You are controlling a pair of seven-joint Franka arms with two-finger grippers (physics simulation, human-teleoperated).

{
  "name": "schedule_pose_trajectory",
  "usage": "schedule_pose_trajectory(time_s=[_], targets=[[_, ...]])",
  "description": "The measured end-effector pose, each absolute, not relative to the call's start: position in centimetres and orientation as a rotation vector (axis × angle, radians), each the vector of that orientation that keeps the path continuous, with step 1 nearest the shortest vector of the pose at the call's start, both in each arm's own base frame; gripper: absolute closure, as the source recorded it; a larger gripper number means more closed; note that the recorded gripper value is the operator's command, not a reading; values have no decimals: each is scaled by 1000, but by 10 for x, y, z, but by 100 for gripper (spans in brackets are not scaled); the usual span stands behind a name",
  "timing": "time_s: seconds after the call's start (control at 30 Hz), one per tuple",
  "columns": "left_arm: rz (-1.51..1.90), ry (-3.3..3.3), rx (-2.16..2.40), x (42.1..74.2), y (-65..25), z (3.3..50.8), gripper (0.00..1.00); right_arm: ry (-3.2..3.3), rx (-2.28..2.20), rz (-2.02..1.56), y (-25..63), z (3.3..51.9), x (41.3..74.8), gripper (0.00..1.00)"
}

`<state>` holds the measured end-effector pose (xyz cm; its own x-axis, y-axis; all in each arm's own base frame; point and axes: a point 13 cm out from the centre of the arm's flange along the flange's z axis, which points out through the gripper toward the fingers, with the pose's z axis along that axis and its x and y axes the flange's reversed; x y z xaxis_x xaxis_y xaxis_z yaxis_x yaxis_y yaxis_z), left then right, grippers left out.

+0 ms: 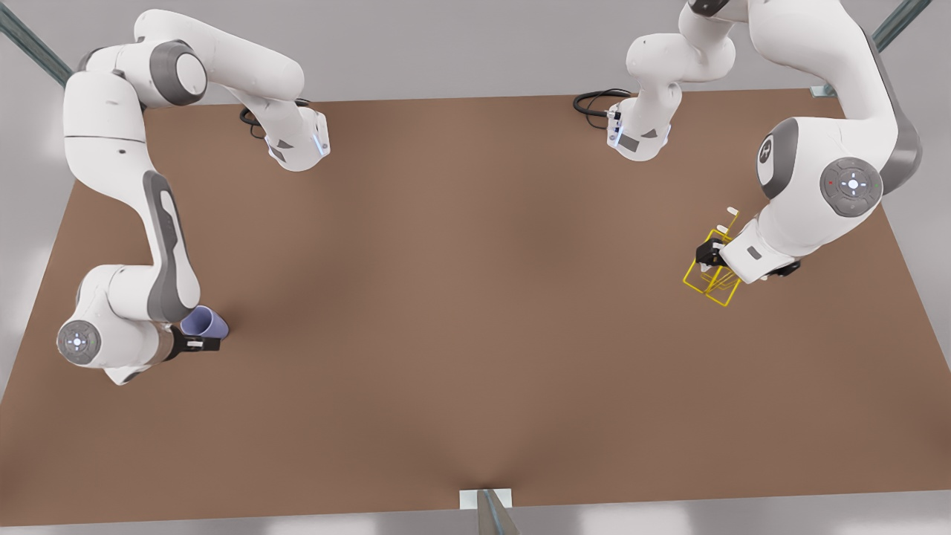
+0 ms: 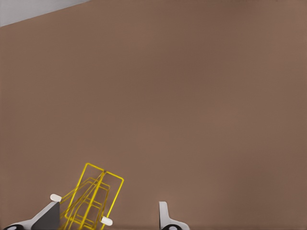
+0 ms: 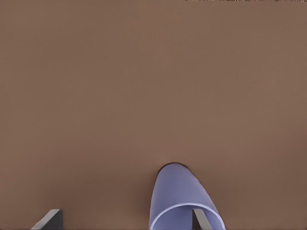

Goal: Place the cup on the cup holder

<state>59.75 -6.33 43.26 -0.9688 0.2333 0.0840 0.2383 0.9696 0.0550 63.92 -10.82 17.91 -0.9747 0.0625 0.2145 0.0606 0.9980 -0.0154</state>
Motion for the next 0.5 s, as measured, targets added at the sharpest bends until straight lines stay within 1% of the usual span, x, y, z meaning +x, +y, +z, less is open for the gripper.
schedule_pose_trajectory(time_s=[0.2, 0.5], targets=[[-99, -3032, -377, 596, -63, 432, 0, -2943, 28, 14, -115, 168, 638, 0], [-98, -3021, -387, 593, -62, 431, 0, -2906, 173, -7, -112, 149, 619, 0]])
